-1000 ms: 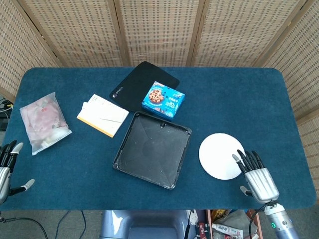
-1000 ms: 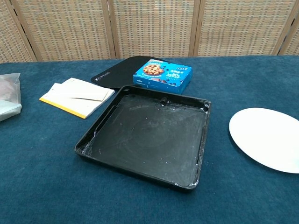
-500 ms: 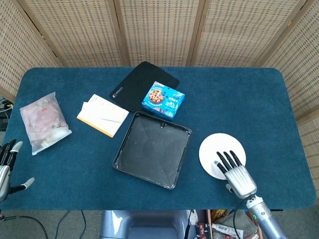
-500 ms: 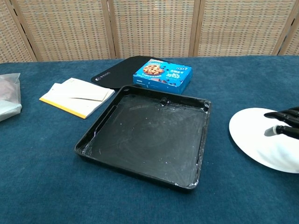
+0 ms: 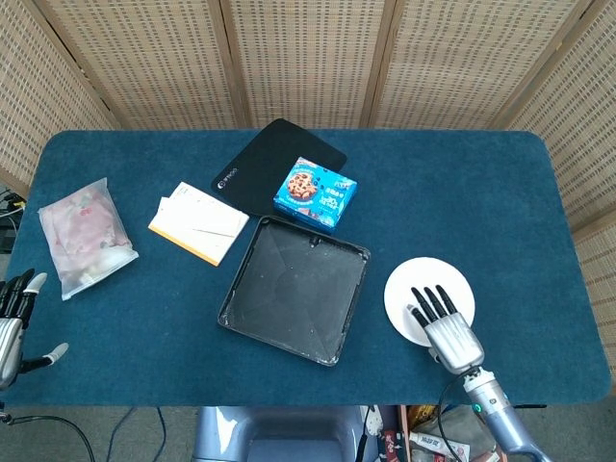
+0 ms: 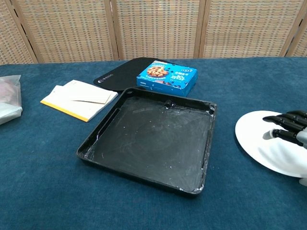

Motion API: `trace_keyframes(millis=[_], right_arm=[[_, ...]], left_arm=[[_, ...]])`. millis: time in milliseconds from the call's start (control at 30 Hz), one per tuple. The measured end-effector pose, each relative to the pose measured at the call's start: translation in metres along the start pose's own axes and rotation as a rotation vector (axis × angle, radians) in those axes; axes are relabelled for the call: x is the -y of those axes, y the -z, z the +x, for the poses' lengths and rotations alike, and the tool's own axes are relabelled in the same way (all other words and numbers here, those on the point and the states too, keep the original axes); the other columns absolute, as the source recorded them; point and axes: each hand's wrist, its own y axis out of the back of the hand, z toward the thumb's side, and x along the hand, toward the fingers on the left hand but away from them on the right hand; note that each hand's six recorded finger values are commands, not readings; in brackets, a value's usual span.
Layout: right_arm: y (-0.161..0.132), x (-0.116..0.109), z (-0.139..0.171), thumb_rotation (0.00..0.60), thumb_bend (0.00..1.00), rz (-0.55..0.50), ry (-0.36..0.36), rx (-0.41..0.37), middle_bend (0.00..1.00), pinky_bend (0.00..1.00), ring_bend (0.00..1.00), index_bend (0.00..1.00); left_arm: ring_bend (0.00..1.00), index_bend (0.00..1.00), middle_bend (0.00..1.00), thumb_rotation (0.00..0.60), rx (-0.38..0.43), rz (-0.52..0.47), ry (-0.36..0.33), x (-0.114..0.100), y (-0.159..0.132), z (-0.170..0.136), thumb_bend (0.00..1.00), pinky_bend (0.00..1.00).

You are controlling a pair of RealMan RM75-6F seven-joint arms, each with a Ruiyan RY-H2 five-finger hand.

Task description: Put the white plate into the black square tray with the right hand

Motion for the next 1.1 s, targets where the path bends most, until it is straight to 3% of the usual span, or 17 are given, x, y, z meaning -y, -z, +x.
trace_keyframes(millis=[333,633,867,1000,1100], right_arm=[[0.000,0.000,-0.007,0.600,0.46,0.010,0.008,0.016,0.00,0.02,0.00,0.25],[0.004,-0.008,-0.023,0.600,0.49,-0.009,0.066,0.058,0.00,0.09,0.00,0.28],[0.016,-0.031,-0.052,0.600,0.49,-0.009,0.168,0.121,0.01,0.14,0.00,0.50],[0.018,-0.036,-0.054,0.600,0.49,-0.013,0.187,0.130,0.03,0.16,0.00,0.66],[0.019,-0.038,-0.054,0.600,0.49,-0.012,0.200,0.130,0.04,0.17,0.00,0.69]], left_arm=[[0.00,0.00,0.00,0.600,0.003,0.001,0.006,0.002,-0.001,0.001,0.00,0.00],[0.00,0.00,0.00,0.600,0.002,-0.005,0.008,0.002,-0.001,0.002,0.00,0.00],[0.00,0.00,0.00,0.600,-0.006,-0.009,0.006,0.001,0.001,0.003,0.00,0.00],[0.00,0.00,0.00,0.600,-0.007,-0.008,0.009,0.001,0.002,0.004,0.00,0.00],[0.00,0.00,0.00,0.600,-0.008,-0.008,0.011,0.002,0.002,0.004,0.00,0.00]])
